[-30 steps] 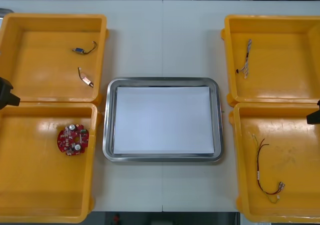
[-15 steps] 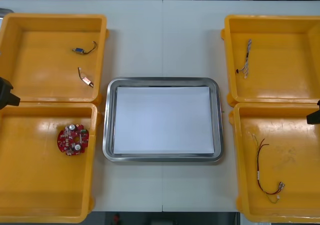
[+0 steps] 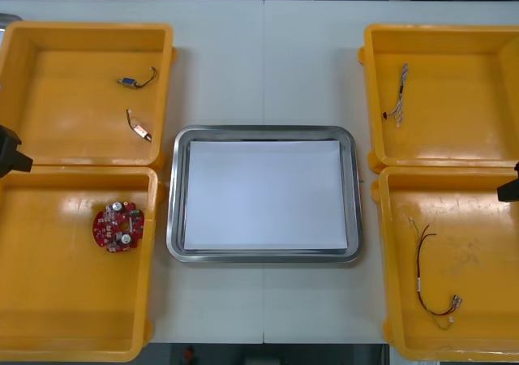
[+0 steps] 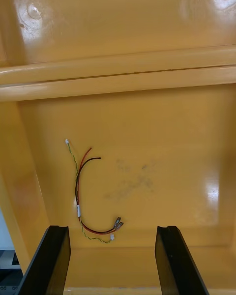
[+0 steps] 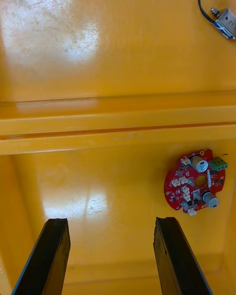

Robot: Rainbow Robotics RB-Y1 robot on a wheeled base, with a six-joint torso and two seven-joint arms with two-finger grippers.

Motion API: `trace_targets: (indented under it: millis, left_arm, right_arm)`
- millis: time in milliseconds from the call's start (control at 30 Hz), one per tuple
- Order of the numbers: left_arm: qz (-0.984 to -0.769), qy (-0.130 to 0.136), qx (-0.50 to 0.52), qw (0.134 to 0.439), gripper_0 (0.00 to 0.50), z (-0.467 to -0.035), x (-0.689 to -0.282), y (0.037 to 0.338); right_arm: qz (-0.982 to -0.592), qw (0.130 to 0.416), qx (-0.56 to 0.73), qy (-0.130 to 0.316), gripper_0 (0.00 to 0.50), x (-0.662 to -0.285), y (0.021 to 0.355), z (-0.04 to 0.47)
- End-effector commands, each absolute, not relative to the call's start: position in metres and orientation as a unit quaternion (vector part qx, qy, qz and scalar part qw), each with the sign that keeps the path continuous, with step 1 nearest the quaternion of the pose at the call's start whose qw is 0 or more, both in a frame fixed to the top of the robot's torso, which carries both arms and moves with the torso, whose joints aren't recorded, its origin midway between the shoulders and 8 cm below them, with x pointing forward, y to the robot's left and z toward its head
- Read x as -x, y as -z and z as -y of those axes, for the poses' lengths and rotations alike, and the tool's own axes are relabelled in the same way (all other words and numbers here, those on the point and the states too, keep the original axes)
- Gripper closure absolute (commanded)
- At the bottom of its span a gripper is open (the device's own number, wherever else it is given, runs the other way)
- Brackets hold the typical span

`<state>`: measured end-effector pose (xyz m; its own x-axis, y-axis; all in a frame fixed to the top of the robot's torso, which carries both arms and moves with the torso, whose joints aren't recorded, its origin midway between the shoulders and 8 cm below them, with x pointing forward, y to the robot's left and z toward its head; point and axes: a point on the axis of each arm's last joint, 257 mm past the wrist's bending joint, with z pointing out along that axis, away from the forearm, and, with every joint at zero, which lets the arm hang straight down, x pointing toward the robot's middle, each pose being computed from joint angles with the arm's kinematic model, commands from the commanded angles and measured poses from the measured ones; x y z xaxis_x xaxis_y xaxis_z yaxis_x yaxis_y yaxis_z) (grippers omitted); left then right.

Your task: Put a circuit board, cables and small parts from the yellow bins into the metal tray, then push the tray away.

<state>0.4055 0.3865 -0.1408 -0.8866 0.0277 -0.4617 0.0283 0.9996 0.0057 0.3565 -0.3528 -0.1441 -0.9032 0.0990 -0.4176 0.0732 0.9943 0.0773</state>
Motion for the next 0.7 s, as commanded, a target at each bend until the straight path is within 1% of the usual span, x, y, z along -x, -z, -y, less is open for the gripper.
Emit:
trace_targets:
  millis: [33, 167, 200, 267, 300, 400, 533, 700]
  left_arm:
    - [-0.965, -0.016, -0.004, 0.260, 0.000, -0.400, -0.410, 0.114]
    - [-0.965, -0.016, -0.004, 0.260, 0.000, -0.400, -0.410, 0.114]
    - [-0.972, 0.003, -0.008, 0.236, 0.000, -0.388, -0.405, 0.137]
    - [-0.972, 0.010, -0.013, 0.235, 0.000, -0.382, -0.406, 0.139]
    - [-0.971, 0.005, -0.018, 0.239, 0.000, -0.382, -0.407, 0.135]
    - [-0.970, 0.009, -0.033, 0.241, 0.000, -0.376, -0.407, 0.133]
    - [-0.966, 0.002, -0.091, 0.240, 0.000, -0.369, -0.404, 0.134]
    - [-0.960, 0.011, -0.162, 0.228, 0.000, -0.359, -0.395, 0.139]
  right_arm:
    - [-0.976, 0.214, -0.030, -0.014, 0.000, -0.349, 0.143, 0.360]
    - [-0.976, 0.213, -0.030, -0.017, 0.000, -0.349, 0.145, 0.358]
    - [-0.976, 0.213, -0.030, -0.018, 0.000, -0.349, 0.145, 0.357]
    - [-0.977, 0.211, -0.029, -0.020, 0.000, -0.347, 0.146, 0.357]
    - [-0.977, 0.211, -0.029, -0.020, 0.000, -0.347, 0.146, 0.356]
    - [-0.978, 0.208, -0.025, -0.023, 0.000, -0.346, 0.148, 0.355]
    - [-0.980, 0.199, -0.021, -0.019, 0.000, -0.333, 0.157, 0.352]
    - [-0.980, 0.198, -0.022, -0.004, 0.000, -0.318, 0.170, 0.352]
